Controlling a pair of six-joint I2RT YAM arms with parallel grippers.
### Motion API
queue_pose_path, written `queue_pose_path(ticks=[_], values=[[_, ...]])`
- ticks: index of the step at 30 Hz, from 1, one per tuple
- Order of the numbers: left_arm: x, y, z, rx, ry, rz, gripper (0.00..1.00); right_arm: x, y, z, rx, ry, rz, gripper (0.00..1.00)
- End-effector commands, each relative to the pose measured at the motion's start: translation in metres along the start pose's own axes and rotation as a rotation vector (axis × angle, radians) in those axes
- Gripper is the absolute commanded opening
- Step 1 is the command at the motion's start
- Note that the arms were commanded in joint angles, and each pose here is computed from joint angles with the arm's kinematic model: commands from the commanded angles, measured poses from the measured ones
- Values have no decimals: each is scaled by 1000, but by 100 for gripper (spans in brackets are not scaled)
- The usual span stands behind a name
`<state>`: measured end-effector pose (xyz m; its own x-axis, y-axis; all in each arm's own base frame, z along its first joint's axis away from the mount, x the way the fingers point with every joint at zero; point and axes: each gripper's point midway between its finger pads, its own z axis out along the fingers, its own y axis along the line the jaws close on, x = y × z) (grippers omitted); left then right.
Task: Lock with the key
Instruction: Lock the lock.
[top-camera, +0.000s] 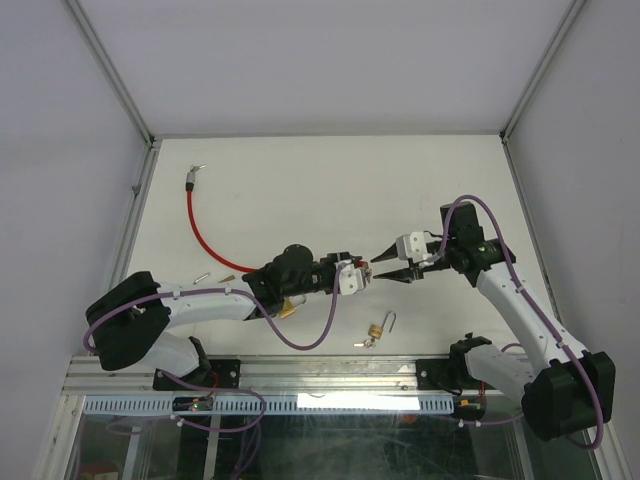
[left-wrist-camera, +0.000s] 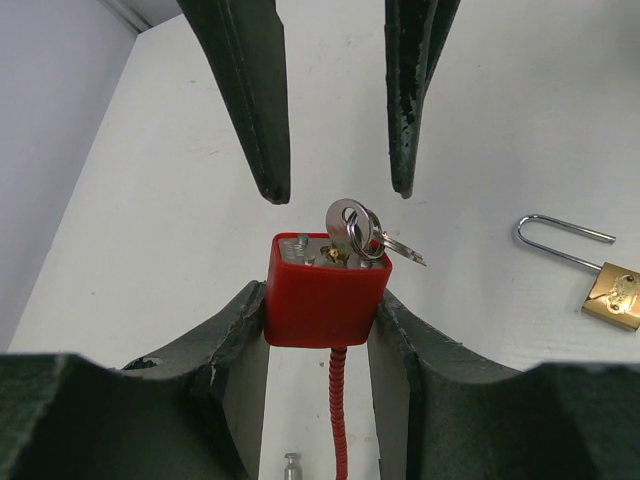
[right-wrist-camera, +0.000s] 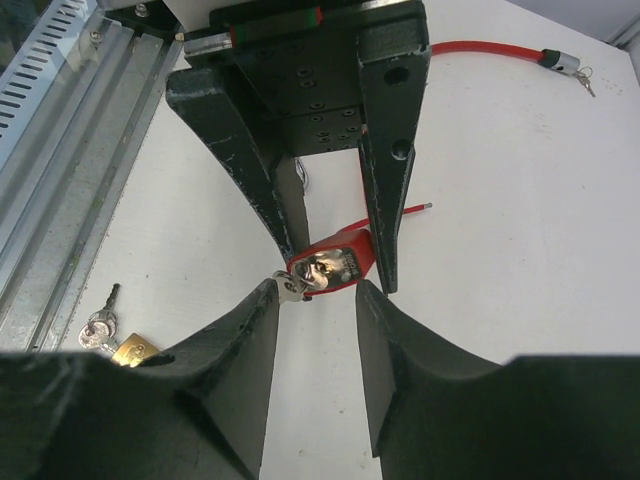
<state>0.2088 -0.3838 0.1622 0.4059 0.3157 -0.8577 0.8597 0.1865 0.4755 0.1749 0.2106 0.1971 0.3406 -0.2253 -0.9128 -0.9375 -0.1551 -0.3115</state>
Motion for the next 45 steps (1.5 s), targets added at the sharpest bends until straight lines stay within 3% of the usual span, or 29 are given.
queue_pose_path(ticks=[1,12,19,28,35,45], values=[[-33,16,6,-17,-102,7,0,-8,-6,1,13,-18,-35,39],[-25,11,11,0,-86,-3,0,-5,-4,6,-1,-12,-17,31],[-24,12,10,-11,-81,-5,0,-6,-6,7,3,-4,-7,19],[-20,12,6,-22,-71,-3,0,-10,1,4,-19,-11,-23,32],[-24,12,7,-20,-86,-8,0,-1,0,5,-15,20,-25,31],[-24,10,7,-10,-89,-17,0,5,-4,8,-2,51,-11,23]])
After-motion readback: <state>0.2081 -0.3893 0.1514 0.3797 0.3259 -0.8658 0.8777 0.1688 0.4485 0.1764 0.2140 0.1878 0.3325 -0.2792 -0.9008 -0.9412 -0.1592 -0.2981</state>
